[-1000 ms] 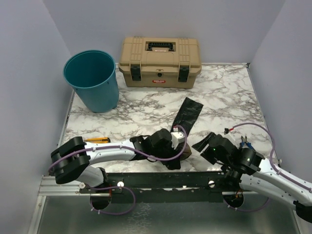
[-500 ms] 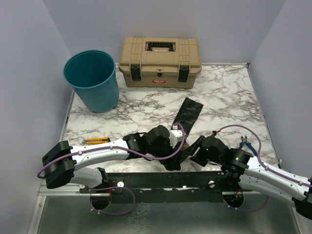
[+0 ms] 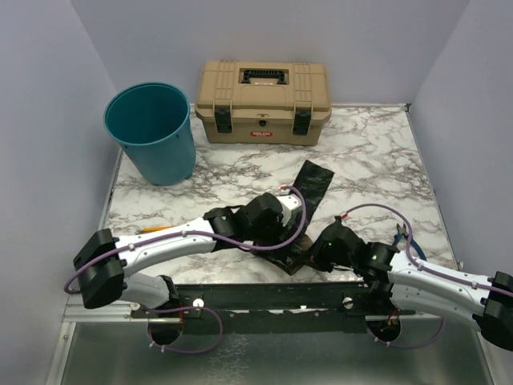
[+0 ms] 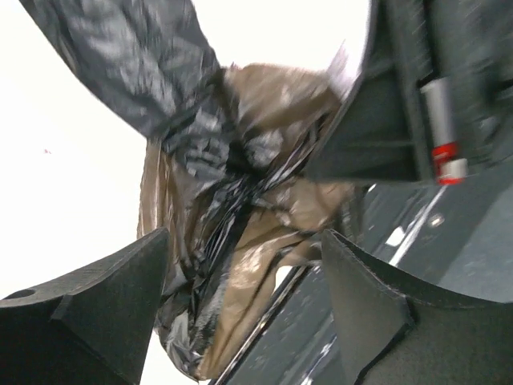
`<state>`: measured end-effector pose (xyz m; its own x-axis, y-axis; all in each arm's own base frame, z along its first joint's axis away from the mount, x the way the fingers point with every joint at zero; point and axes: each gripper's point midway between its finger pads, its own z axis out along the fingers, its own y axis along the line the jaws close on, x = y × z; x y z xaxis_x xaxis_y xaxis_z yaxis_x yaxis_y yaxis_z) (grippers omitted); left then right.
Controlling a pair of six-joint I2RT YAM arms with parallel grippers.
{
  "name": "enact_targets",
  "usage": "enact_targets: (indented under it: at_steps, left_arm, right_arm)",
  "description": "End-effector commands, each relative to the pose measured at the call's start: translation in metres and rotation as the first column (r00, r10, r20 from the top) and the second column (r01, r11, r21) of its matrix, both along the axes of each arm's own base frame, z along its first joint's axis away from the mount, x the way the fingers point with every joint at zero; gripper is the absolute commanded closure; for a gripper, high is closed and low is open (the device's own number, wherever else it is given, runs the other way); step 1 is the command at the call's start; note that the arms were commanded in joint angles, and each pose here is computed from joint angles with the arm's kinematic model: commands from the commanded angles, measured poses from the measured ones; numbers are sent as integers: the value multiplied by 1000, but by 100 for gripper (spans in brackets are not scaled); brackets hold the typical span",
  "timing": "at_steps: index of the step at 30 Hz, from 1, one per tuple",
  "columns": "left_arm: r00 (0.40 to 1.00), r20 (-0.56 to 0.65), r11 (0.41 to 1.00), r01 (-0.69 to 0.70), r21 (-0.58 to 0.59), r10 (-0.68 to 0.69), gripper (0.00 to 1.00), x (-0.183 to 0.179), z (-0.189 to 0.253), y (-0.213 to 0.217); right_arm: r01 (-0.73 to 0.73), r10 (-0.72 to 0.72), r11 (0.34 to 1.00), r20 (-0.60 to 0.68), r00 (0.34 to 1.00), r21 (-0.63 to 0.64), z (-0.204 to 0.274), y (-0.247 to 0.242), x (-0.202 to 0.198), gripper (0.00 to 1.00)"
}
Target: Put the trash bags into the trash bin
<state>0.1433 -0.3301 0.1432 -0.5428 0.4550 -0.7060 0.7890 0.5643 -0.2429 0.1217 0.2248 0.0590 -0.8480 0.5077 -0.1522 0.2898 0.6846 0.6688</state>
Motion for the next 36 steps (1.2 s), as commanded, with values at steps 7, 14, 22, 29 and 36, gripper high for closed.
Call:
enact_targets:
  at_steps: [7, 14, 22, 29, 36]
  left_arm:
    - [998, -18, 973, 64, 221, -61, 23, 6, -44, 23]
    - [996, -76, 967, 53, 249, -34, 30, 12, -70, 25]
    - [998, -63, 982, -1, 190, 13, 76, 28, -59, 16]
    - [971, 7, 965, -240, 108, 241, 92, 74, -22, 47]
    - [913, 98, 911, -404, 81, 397, 93, 103, 9, 91]
  right_arm:
    - [-33, 32, 999, 55, 998, 23, 14, 8, 6, 94]
    - [-38, 37, 999, 63, 997, 20, 14, 7, 6, 97]
    - [-18, 18, 1000, 84, 996, -3, 15, 0, 9, 99]
    - [16, -1, 993, 119, 993, -119, 14, -18, 17, 99]
    - [37, -13, 985, 137, 990, -170, 15, -27, 21, 100]
